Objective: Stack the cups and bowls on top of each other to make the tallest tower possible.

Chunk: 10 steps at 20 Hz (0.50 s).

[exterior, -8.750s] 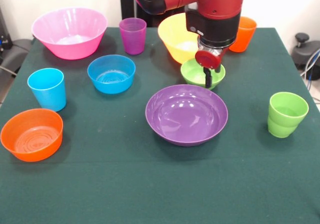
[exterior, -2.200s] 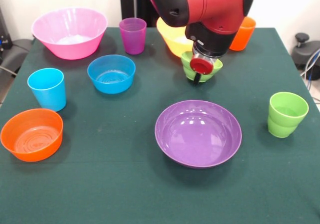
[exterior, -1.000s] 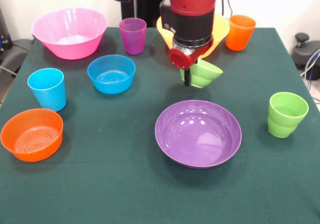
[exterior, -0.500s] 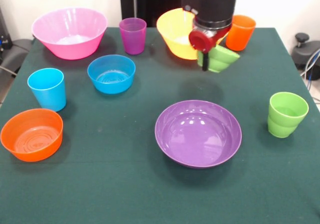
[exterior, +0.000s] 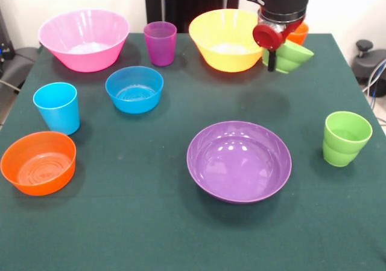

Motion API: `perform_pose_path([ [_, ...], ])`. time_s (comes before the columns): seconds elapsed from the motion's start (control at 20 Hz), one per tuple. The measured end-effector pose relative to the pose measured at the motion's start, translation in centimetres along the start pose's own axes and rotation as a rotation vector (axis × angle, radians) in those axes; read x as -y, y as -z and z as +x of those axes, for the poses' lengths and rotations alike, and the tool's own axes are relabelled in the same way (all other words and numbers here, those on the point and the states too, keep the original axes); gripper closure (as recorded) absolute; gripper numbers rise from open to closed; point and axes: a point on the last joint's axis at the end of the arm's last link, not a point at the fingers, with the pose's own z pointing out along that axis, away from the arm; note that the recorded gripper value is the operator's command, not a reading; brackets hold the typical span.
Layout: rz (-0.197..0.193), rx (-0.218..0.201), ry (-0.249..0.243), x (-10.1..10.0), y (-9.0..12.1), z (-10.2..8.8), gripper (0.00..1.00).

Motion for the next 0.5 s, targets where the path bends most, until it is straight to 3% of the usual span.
perform_pose_path([
  [0.5,-0.042,-0.022,-0.023,-2.1,-1.5,1.3,1.00],
])
